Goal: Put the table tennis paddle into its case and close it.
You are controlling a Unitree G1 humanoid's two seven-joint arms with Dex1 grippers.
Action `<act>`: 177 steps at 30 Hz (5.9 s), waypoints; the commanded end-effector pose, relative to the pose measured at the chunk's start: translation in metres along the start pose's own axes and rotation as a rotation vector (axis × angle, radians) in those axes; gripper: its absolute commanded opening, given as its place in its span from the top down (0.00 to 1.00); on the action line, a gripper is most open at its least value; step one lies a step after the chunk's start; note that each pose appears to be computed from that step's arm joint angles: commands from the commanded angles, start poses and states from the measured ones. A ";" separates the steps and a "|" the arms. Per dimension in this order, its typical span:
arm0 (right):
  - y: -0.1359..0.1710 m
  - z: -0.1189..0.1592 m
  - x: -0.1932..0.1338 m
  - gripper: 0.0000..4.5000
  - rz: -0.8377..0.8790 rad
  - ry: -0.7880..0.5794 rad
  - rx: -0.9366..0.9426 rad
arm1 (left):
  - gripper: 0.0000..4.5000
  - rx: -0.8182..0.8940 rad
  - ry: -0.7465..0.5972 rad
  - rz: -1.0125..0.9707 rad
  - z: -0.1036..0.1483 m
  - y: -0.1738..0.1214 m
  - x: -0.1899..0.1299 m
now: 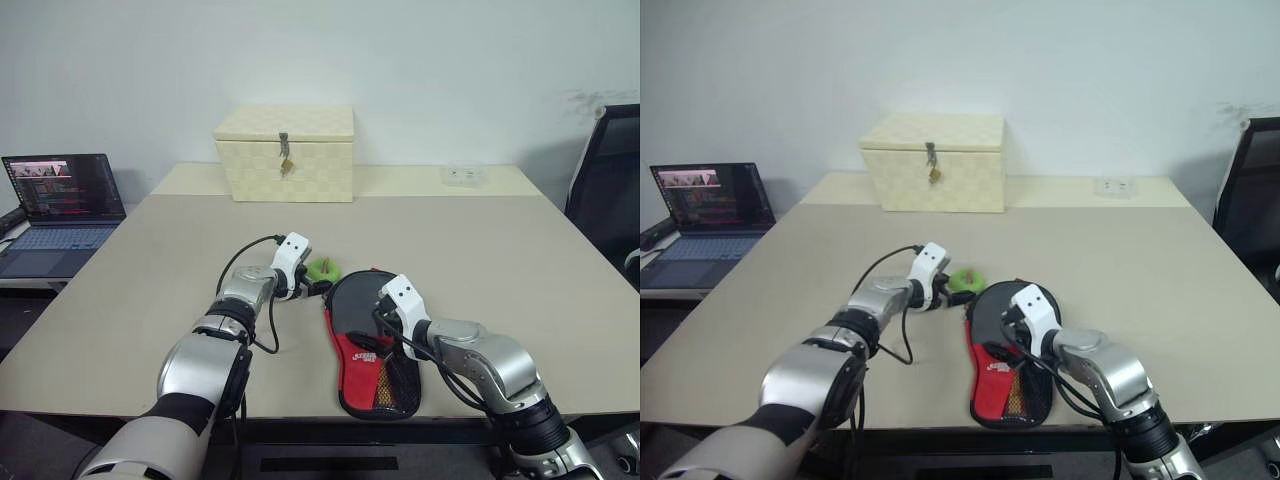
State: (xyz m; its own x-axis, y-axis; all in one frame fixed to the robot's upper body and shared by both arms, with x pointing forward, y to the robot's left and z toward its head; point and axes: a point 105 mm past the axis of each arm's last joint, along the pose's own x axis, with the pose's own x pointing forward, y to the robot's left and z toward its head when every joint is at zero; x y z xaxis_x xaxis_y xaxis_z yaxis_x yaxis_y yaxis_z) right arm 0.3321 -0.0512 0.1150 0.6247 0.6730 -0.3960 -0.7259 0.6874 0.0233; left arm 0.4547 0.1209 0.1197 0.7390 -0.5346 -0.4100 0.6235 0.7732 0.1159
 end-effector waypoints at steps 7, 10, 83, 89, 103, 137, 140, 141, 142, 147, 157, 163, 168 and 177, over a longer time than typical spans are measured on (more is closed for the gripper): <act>-0.005 0.013 0.001 0.00 -0.041 -0.037 -0.038 | 0.75 -0.012 -0.029 0.025 0.007 0.000 0.002; -0.005 0.011 0.007 0.00 -0.038 -0.019 -0.045 | 0.97 -0.023 -0.027 0.041 0.005 0.003 0.001; 0.063 -0.102 -0.024 0.00 0.110 0.318 -0.037 | 0.99 1.555 -0.389 0.151 0.143 -0.177 0.055; 0.061 -0.099 -0.024 0.00 0.105 0.311 -0.036 | 0.99 1.595 -0.462 0.002 0.130 -0.213 0.058; 0.055 -0.093 -0.019 0.00 0.107 0.299 -0.050 | 0.99 1.553 -0.476 -0.147 0.106 -0.231 0.059; 0.045 -0.086 -0.004 0.00 0.119 0.276 -0.053 | 0.39 0.722 -0.260 -0.348 0.074 -0.156 0.048; 0.047 -0.086 -0.003 0.00 0.125 0.274 -0.051 | 0.30 0.700 -0.257 -0.368 0.073 -0.159 0.048; 0.047 -0.086 -0.002 0.00 0.127 0.273 -0.051 | 0.25 0.694 -0.261 -0.368 0.074 -0.160 0.048; 0.048 -0.086 -0.002 0.00 0.129 0.272 -0.051 | 0.19 0.699 -0.269 -0.377 0.077 -0.163 0.048; 0.049 -0.084 0.000 0.00 0.136 0.269 -0.044 | 0.00 0.833 -0.258 -0.472 0.091 -0.180 0.043; 0.049 -0.083 0.002 0.00 0.130 0.264 -0.022 | 0.00 0.929 -0.240 -0.590 0.113 -0.203 0.034; 0.049 -0.083 0.001 0.00 0.132 0.266 -0.008 | 0.00 0.856 -0.222 -0.626 0.112 -0.189 0.028; 0.048 -0.075 0.000 0.00 0.136 0.234 -0.013 | 0.00 0.741 -0.266 -0.575 0.117 -0.161 0.020; 0.041 -0.032 -0.016 0.00 0.167 0.108 -0.010 | 0.00 0.530 -0.272 -0.389 0.091 -0.066 -0.008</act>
State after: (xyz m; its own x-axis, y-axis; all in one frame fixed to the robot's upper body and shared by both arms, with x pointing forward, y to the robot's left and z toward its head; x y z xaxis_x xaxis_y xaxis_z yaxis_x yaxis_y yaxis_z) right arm 0.2874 -0.0431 0.0938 0.4918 0.7349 -0.4670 -0.8144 0.5779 0.0518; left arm 0.4318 0.0477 0.1796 0.4443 -0.8257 -0.3475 0.8536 0.2723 0.4442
